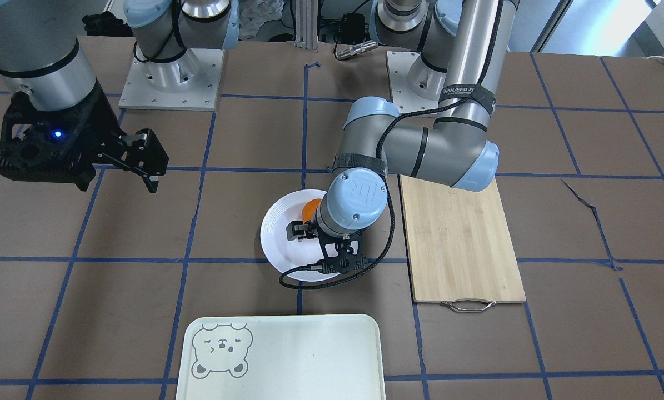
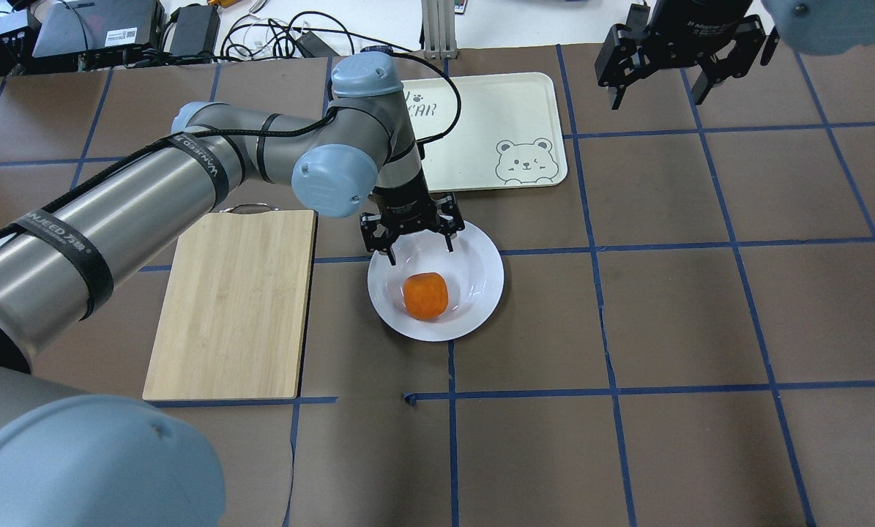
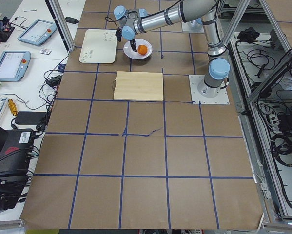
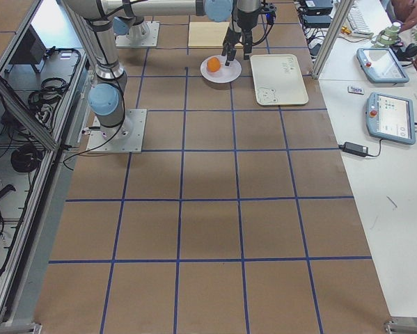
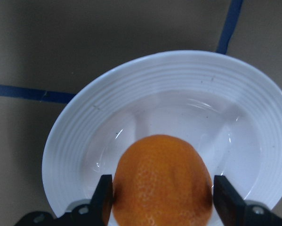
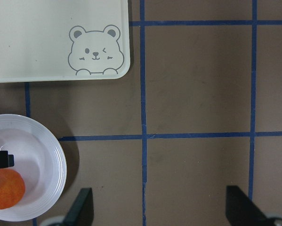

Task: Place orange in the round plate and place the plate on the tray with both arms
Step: 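Carry the orange with the left gripper and release it onto the white plate, then raise the left gripper away while the right gripper reaches toward the plate rim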

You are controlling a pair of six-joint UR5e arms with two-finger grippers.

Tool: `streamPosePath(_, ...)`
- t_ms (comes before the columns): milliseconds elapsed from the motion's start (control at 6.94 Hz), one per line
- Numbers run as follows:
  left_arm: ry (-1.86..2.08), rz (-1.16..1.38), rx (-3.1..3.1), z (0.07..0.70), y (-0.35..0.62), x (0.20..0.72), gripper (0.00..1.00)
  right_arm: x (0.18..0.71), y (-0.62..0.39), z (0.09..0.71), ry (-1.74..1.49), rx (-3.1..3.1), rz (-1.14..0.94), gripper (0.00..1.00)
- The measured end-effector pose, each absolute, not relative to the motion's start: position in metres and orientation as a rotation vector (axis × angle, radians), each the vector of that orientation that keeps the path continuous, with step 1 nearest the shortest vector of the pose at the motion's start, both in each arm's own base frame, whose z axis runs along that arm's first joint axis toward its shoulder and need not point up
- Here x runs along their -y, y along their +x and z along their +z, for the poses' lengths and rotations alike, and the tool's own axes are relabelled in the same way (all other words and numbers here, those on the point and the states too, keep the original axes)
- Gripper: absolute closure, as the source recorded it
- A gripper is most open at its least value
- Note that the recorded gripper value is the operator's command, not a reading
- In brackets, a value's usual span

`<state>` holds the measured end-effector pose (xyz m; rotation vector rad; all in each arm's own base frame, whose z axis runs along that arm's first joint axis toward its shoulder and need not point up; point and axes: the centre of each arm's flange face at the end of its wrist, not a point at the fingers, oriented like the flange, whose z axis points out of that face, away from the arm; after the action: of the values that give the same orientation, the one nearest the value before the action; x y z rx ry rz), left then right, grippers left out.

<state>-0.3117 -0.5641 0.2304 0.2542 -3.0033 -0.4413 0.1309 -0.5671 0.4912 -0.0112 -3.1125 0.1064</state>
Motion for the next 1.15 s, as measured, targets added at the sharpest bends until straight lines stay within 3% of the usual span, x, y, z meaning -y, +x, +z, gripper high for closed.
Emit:
streamPosePath(288,0.314,-0.338,3.003,0.286,-0.282,0.576,0.0,0.58,0.135,0.453,-0.026,3.169,0.016,0.0)
streamPosePath(721,0.216,-0.183,3.125,0.42,-0.189,0.578,0.0,0.575,0.159,0.364,-0.069,3.365,-0.065,0.0)
streamPosePath(1153,0.058,0.074,3.148,0.522,-0.174,0.53,0.0,0.538,0.181,0.267,-0.082,3.572,0.148,0.0)
